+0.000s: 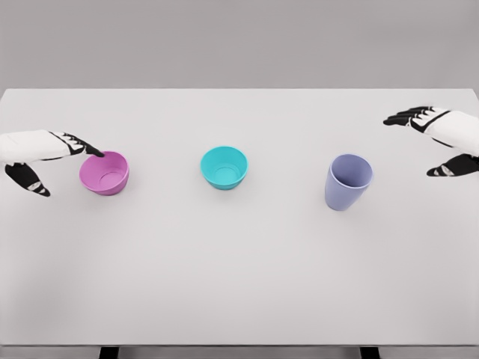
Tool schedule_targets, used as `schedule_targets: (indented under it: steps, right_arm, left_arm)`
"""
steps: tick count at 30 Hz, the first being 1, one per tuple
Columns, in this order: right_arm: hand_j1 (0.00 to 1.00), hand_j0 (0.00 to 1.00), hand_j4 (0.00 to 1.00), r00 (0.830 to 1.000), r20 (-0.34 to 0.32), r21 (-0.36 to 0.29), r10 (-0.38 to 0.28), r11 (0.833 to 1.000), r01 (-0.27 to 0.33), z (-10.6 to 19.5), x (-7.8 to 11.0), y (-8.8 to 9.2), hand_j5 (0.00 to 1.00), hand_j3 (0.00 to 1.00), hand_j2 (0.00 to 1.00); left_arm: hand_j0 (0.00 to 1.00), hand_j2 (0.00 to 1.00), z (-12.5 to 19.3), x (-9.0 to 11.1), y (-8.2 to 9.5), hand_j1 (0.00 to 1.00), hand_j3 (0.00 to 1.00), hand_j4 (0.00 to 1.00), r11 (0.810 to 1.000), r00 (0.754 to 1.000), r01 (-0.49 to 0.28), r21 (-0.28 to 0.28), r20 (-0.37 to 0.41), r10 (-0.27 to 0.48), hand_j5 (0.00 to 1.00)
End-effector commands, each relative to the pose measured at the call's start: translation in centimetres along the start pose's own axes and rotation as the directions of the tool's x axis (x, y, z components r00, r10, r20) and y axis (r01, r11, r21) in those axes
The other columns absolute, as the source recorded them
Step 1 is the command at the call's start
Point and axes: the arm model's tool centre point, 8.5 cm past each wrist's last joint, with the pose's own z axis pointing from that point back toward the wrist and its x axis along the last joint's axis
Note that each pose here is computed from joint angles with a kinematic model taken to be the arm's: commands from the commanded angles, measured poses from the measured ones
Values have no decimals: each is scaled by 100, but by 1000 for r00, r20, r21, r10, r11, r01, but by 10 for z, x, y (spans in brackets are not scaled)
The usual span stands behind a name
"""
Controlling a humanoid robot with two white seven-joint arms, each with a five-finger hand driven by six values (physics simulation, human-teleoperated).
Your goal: Stacking bowl and cup with both arms
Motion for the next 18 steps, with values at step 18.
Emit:
schedule_targets:
  steps: [18]
  right_arm:
    - [100,100,100,995,-23,-165,-99,982,94,21,0,12,100,100,100]
  left_arm:
    - [99,99,-31,5,9,99,99,99,999,999,47,-1,-1,-47,99]
